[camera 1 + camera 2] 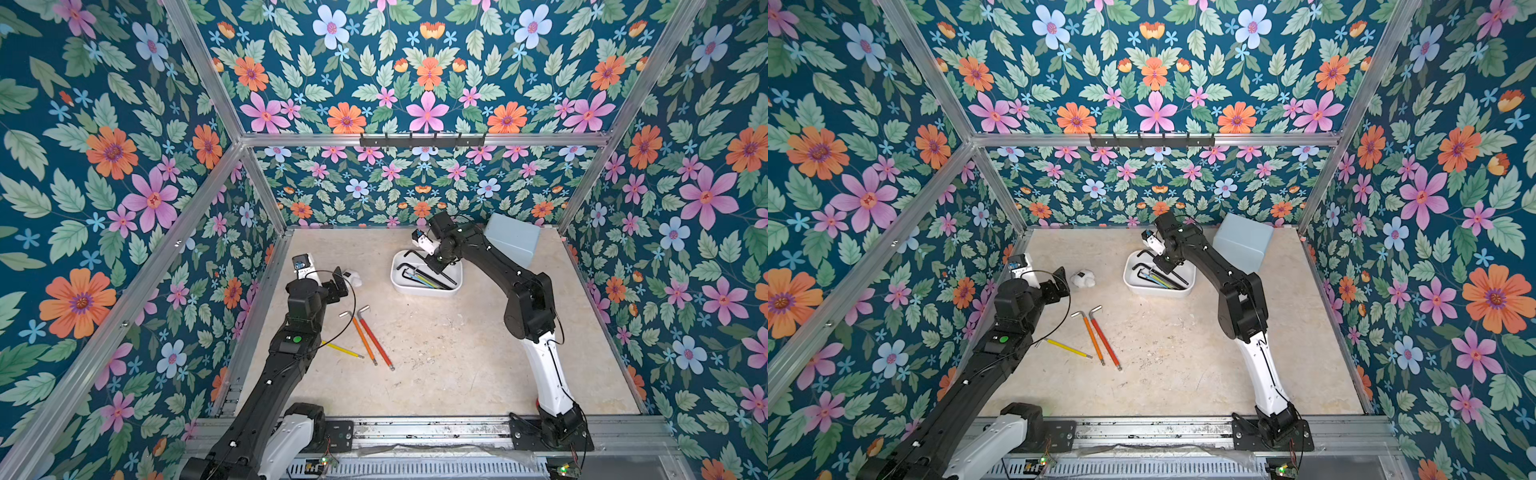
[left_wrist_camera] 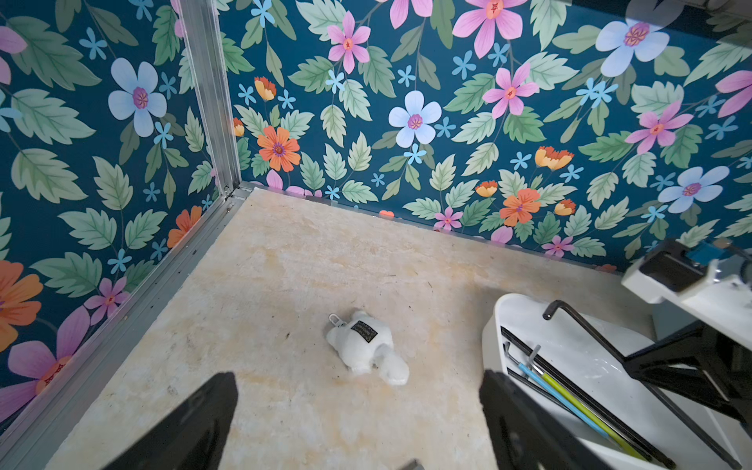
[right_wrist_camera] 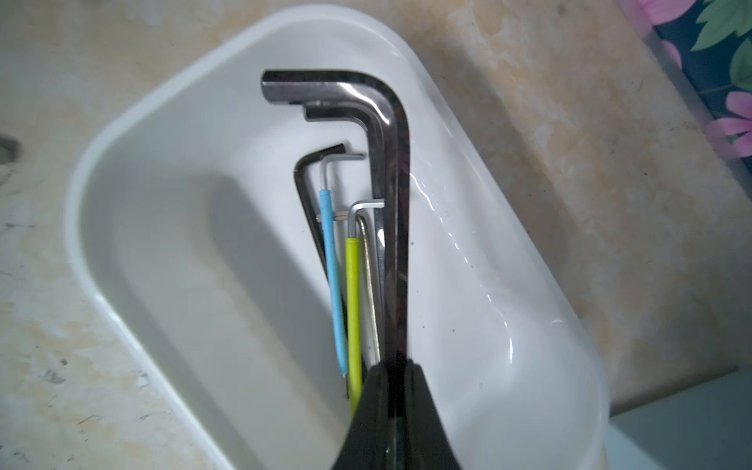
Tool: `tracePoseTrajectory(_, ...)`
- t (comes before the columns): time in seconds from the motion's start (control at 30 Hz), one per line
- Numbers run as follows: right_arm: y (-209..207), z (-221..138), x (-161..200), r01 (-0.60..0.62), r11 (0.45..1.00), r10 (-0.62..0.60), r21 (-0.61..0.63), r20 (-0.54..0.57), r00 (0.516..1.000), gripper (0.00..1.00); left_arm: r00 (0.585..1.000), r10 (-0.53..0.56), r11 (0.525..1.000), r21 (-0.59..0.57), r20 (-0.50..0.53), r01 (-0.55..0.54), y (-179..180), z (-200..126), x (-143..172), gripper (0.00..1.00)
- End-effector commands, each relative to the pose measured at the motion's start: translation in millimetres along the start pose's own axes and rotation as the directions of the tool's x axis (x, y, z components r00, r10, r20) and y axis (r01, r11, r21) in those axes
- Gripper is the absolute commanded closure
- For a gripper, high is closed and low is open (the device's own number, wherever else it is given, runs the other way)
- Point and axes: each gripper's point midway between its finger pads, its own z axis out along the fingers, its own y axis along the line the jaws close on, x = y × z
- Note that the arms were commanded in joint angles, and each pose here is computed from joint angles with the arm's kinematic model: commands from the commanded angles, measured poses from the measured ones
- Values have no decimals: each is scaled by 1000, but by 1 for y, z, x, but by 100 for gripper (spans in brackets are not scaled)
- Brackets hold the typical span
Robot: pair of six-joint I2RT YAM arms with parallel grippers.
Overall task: Put the hex key on the desktop into the storage box
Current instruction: Place the Allen key in the storage box.
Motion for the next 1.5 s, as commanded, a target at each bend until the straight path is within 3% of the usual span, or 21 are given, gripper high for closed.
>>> tracePoseTrajectory(0.0, 2, 9, 3, 13, 1000, -13, -15, -21, 1000, 100, 1000, 14, 1000, -13, -2, -14, 2, 0, -1, 1)
tracePoseTrajectory(0.43, 0, 48, 23, -32, 999, 32, 6, -83, 996, 100, 1000, 17, 1000, -11, -5, -17, 1, 1, -1, 1)
tracePoseTrajectory(0.5, 0, 47, 22, -36, 999, 37, 12, -79, 996, 96, 1000, 16, 1000, -12, -3, -16, 2, 1, -1, 1)
tracePoseTrajectory(0.7, -5, 37, 14, -47, 998, 49, 35, -50, 998, 63, 1000, 16, 1000, -10, -3, -16, 1, 0, -1, 1)
tracePoseTrajectory(0.97, 1, -9, -14, -76, 995, 72, 60, 60, 996, 56, 1000, 15, 1000, -7, 1, -15, 1, 0, -3, 1)
tracePoseTrajectory(1.3, 100, -70, -24, -144, 988, 151, -46, 290, 945, 50, 1000, 11, 1000, -2, 4, -11, 0, -1, -4, 1)
tracePoseTrajectory(1.47, 158, -76, -5, -242, 955, 284, -172, 296, 912, 50, 1000, 6, 1000, 3, 7, -6, -1, -2, -4, 0)
